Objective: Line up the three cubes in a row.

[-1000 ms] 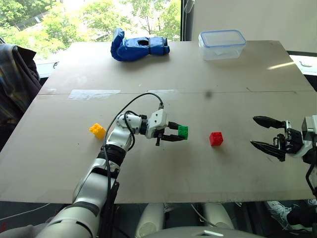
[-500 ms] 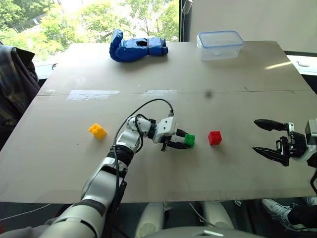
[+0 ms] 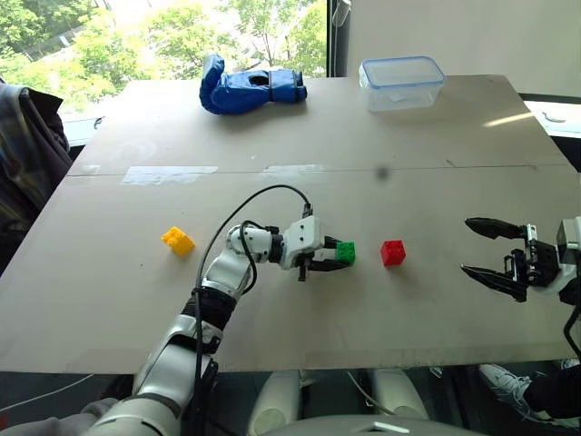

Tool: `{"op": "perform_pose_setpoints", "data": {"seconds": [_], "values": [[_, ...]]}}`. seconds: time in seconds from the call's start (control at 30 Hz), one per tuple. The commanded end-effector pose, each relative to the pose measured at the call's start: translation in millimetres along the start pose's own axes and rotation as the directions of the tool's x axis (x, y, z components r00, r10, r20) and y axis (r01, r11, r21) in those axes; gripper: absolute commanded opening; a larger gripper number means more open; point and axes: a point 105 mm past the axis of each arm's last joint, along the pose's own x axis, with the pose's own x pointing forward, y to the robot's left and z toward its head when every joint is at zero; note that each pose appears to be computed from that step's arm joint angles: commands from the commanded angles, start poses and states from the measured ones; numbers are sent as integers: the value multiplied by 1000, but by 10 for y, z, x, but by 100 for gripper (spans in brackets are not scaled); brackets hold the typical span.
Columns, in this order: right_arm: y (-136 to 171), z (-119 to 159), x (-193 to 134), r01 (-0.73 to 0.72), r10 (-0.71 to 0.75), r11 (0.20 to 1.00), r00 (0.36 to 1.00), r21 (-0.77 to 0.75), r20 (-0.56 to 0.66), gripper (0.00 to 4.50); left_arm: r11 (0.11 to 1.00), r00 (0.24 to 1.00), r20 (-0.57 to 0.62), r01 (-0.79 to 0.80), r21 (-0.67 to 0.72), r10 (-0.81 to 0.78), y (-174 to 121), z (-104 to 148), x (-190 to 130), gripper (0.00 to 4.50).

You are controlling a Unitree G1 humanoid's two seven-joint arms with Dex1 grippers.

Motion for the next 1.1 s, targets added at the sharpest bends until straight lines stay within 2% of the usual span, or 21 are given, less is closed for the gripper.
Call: {"op": "perform_pose_setpoints", "data": {"seconds": [0.03, 0.3, 0.37, 0.47, 0.5, 0.57, 0.73, 0.83, 0.97, 1.1], "values": [[30, 94, 13, -59, 60, 997, 998, -46, 17, 450, 1000, 1000, -19, 9, -9, -9, -48, -9, 29, 130], [13, 125, 26, -59, 60, 997, 998, -53, 16, 450, 998, 1000, -19, 19, -67, -21, -53, -38, 36, 130], [22, 135, 37, -59, 59, 997, 998, -55, 16, 450, 997, 1000, -11, 20, -74, -20, -48, -30, 39, 237], [24, 143, 43, -58, 59, 997, 998, -56, 15, 450, 998, 1000, -17, 9, -61, -10, -28, -30, 46, 332], [23, 145, 42, -57, 58, 997, 998, -56, 14, 450, 999, 1000, -22, 2, -50, -3, -17, -32, 48, 384], [23, 146, 40, -57, 57, 997, 998, -55, 13, 450, 999, 1000, -19, -1, -43, 0, -8, -25, 51, 437], [18, 154, 48, -58, 58, 997, 998, -56, 9, 450, 1000, 1000, 1, -12, -18, 12, 33, 16, 15, 437], [21, 156, 76, -66, 67, 996, 998, -53, 12, 450, 999, 998, 58, -38, 3, 38, 102, 143, -51, 437], [28, 187, 143, -89, 91, 995, 996, -53, 21, 450, 996, 974, 211, -84, 19, 79, 177, 513, -319, 437], [32, 249, 249, -118, 121, 992, 991, -51, 56, 450, 991, 966, 222, -137, 9, 132, 122, 644, -633, 437]]}}
